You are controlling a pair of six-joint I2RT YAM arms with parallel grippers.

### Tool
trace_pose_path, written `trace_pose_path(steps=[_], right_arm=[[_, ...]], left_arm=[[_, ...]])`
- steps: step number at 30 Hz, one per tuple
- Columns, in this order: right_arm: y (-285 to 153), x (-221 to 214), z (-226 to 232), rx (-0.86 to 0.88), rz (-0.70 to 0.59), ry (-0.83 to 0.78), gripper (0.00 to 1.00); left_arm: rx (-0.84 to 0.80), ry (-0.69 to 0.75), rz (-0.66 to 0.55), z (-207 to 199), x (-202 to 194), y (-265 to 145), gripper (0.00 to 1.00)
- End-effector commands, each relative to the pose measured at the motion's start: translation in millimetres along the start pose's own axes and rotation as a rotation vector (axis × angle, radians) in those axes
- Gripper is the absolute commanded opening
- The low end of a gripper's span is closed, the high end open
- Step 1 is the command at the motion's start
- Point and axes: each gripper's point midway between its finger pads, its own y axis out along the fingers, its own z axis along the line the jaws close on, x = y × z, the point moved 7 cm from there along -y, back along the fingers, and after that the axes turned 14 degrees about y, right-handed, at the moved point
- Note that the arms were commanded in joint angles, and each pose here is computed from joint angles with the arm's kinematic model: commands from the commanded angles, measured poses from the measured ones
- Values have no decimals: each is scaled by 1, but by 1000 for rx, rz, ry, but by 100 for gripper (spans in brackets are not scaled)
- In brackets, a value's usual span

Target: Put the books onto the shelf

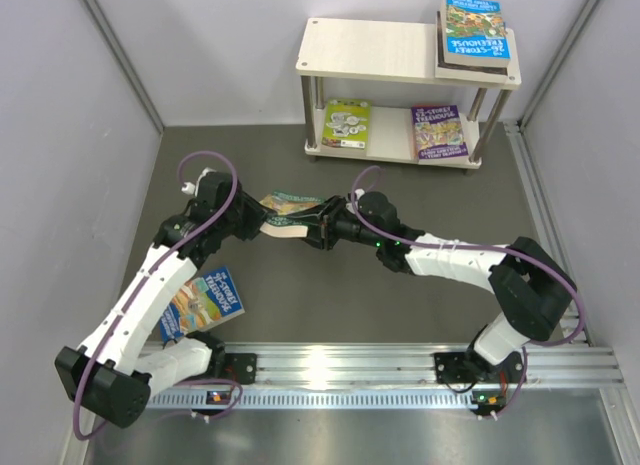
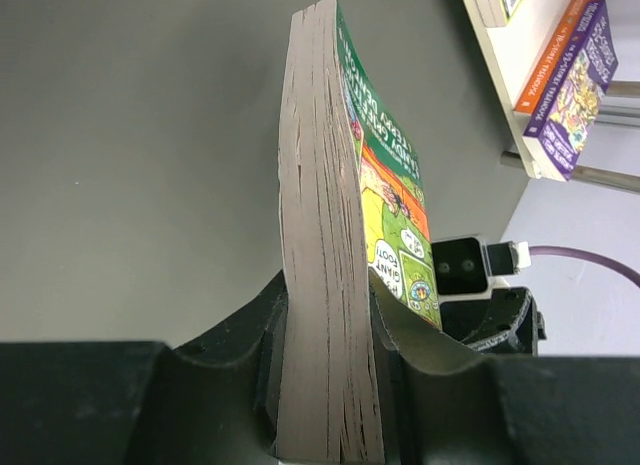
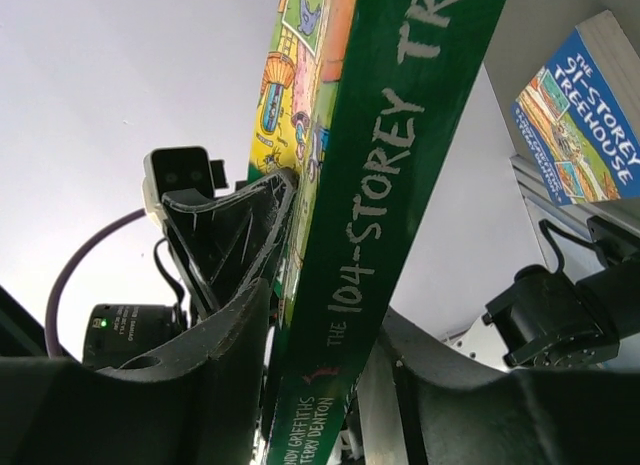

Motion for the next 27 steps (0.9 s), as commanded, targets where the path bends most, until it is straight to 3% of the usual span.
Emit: trace_pose_path(steps=[1, 16, 19, 22, 27], right_arm=[[-20, -74, 73, 254, 240, -42, 37], [-16, -84, 80, 255, 262, -40, 36], [-16, -85, 80, 256, 266, -46, 22], [-14, -81, 75, 236, 267, -52, 1], [-19, -54, 65, 173, 201, -99, 0]], left_arm=[[181, 88, 40, 28, -10, 4, 0], [276, 121, 37, 33, -7, 5, 0], [279, 127, 36, 33, -6, 4, 0], [263, 136, 35, 31, -5, 3, 0], [215, 161, 17, 26, -2, -4, 0]])
